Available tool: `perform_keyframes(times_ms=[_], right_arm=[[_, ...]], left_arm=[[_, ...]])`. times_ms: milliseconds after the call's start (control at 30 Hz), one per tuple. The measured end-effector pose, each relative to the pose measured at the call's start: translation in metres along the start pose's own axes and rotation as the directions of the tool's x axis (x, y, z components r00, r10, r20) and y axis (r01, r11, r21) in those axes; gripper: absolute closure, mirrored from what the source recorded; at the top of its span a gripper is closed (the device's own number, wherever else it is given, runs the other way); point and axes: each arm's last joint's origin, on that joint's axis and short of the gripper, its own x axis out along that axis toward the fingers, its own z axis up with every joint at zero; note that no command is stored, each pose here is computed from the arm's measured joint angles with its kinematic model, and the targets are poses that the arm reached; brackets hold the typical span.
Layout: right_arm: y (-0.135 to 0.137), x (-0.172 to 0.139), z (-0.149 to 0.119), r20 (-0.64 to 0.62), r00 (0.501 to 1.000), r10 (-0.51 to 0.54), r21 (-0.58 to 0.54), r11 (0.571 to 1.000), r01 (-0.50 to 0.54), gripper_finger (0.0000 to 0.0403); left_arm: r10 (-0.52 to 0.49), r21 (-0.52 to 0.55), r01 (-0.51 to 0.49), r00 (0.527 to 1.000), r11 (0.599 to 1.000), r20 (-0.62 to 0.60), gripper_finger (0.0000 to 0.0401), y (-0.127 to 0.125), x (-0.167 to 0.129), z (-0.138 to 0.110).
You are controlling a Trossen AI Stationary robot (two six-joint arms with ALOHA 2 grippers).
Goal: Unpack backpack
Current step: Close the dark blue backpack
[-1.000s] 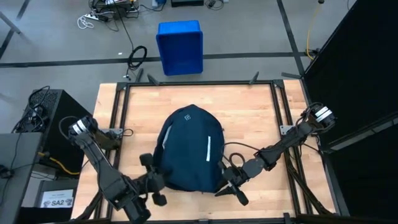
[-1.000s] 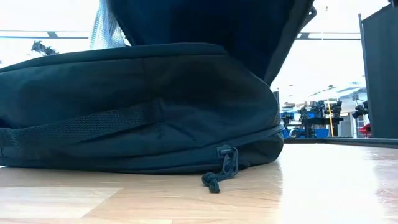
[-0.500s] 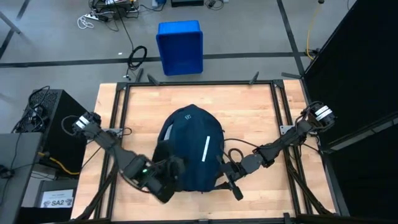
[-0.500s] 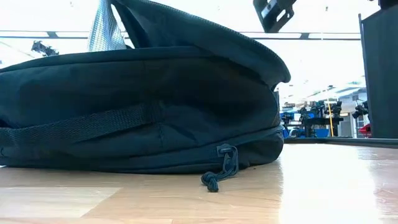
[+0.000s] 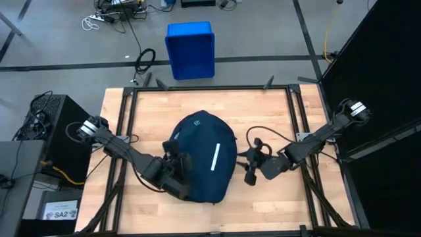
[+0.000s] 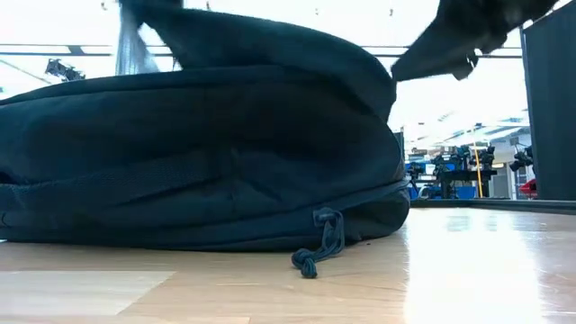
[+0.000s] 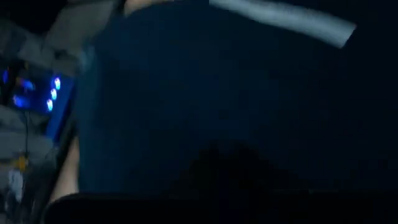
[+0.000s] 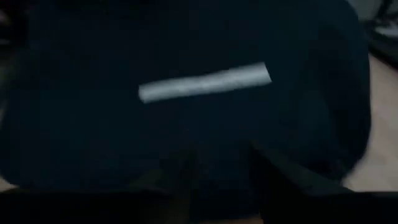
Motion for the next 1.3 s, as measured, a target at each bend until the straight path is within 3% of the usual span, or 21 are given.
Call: perform_keyframes(times_ms=[200,433,633,900,1100,1300], right_arm=[[-0.013,0.009,-0.022,-0.048,0.998,-0.040,0.033,0.999,0.042,0.0305],[-0.037,0.023,-0.030,-0.075,0.988,-0.133,0.066,0.988,0.138,0.0297],[-0.068,0.041,-0.024,-0.090,0.968,-0.233,0.020,0.972,0.236,0.0254],[-0.100,0.059,-0.011,-0.135,0.982,-0.135,0.014,0.990,0.139,0.0205],[-0.117,0.066,-0.009,-0.178,0.980,-0.090,0.068,0.992,0.104,0.0225],[-0.122,0.084,-0.023,-0.260,0.965,-0.033,0.083,0.995,0.056,0.0281]], left_arm=[[-0.062,-0.133,0.057,0.997,0.989,-0.035,0.0382,-0.004,0.036,-0.052],[-0.190,-0.251,0.190,0.982,0.949,0.026,0.0382,-0.011,0.062,-0.087],[-0.203,-0.265,0.208,0.978,0.942,0.046,0.0382,-0.012,0.062,-0.087],[-0.228,-0.255,0.242,0.970,0.936,0.083,0.0382,-0.015,0.058,-0.078],[-0.247,-0.221,0.269,0.961,0.937,0.121,0.0382,-0.017,0.057,-0.074],[-0.249,-0.202,0.271,0.960,0.941,0.129,0.0382,-0.016,0.056,-0.073]])
